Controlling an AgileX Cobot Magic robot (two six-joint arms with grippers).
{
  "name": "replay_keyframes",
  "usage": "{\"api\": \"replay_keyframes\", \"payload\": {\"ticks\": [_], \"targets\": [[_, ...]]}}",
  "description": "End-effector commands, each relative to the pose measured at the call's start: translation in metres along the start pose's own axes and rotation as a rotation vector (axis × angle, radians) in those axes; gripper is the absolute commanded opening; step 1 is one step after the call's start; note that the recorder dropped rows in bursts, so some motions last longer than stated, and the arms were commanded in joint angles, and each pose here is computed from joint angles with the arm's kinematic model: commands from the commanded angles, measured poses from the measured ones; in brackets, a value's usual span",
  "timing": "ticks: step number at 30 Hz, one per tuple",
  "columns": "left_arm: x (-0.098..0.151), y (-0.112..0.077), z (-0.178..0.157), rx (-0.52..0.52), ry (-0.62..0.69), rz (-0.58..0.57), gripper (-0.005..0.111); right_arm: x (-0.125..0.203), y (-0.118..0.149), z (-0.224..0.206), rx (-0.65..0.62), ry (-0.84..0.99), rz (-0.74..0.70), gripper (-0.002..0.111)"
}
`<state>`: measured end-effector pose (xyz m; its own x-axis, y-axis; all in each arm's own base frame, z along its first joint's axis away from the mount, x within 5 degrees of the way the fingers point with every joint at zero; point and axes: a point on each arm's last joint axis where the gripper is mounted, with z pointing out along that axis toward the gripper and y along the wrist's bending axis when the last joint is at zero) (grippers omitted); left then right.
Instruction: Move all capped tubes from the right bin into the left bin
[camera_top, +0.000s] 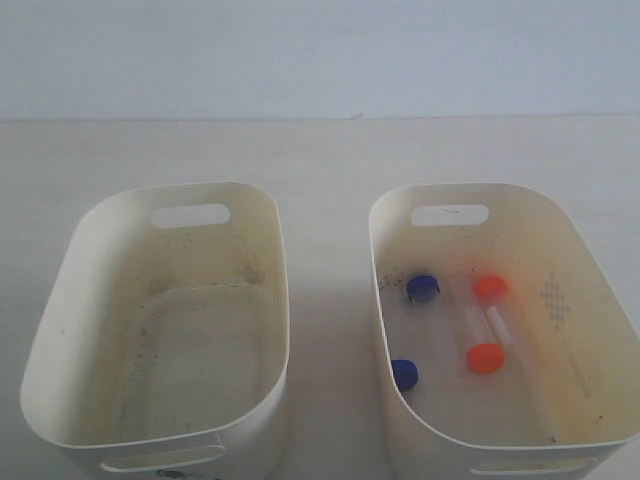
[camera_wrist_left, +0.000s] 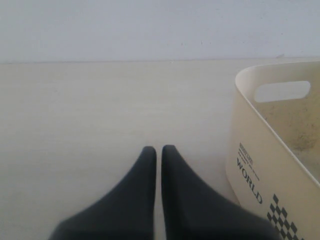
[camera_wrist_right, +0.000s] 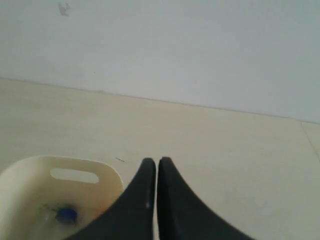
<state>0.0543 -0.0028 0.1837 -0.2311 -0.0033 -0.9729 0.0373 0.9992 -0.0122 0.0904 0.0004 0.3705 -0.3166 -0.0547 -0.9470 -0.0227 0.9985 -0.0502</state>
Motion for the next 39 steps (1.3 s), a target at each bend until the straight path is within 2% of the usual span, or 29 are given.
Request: {"api": "replay_keyframes", "payload": {"ticks": [1, 3, 8, 14, 19, 23, 27, 33, 39], "targets": [[-0.002, 0.000, -0.001, 0.002, -0.015, -0.007, 0.004, -0.009, 0.009, 0.002, -0.109, -0.071, 0.168, 0.001], [-0.002, 0.000, -0.001, 0.002, -0.015, -0.007, 0.004, -0.012, 0.015, 0.007, -0.183, -0.071, 0.224, 0.001], [-0.002, 0.000, -0.001, 0.002, -0.015, -0.007, 0.004, -0.014, 0.028, 0.034, -0.342, -0.025, 0.108, 0.001], [-0.002, 0.000, -0.001, 0.002, -0.015, -0.007, 0.004, -0.014, 0.033, 0.073, -0.429, 0.189, 0.110, 0.000], [-0.002, 0.000, -0.001, 0.002, -0.015, -0.007, 0.004, -0.031, 0.036, 0.088, -0.495, 0.294, 0.116, 0.000], [-0.002, 0.000, -0.001, 0.002, -0.015, -0.007, 0.004, -0.035, 0.036, 0.100, -0.400, 0.464, 0.145, 0.000], [-0.002, 0.000, -0.001, 0.002, -0.015, -0.007, 0.004, -0.030, 0.046, 0.113, -0.309, 0.670, 0.062, 0.000], [-0.002, 0.000, -0.001, 0.002, -0.015, -0.007, 0.004, -0.012, 0.087, 0.132, -0.313, 0.810, -0.109, 0.000], [-0.002, 0.000, -0.001, 0.002, -0.015, -0.007, 0.004, 0.004, 0.105, 0.150, -0.290, 0.903, -0.128, 0.000]]}}
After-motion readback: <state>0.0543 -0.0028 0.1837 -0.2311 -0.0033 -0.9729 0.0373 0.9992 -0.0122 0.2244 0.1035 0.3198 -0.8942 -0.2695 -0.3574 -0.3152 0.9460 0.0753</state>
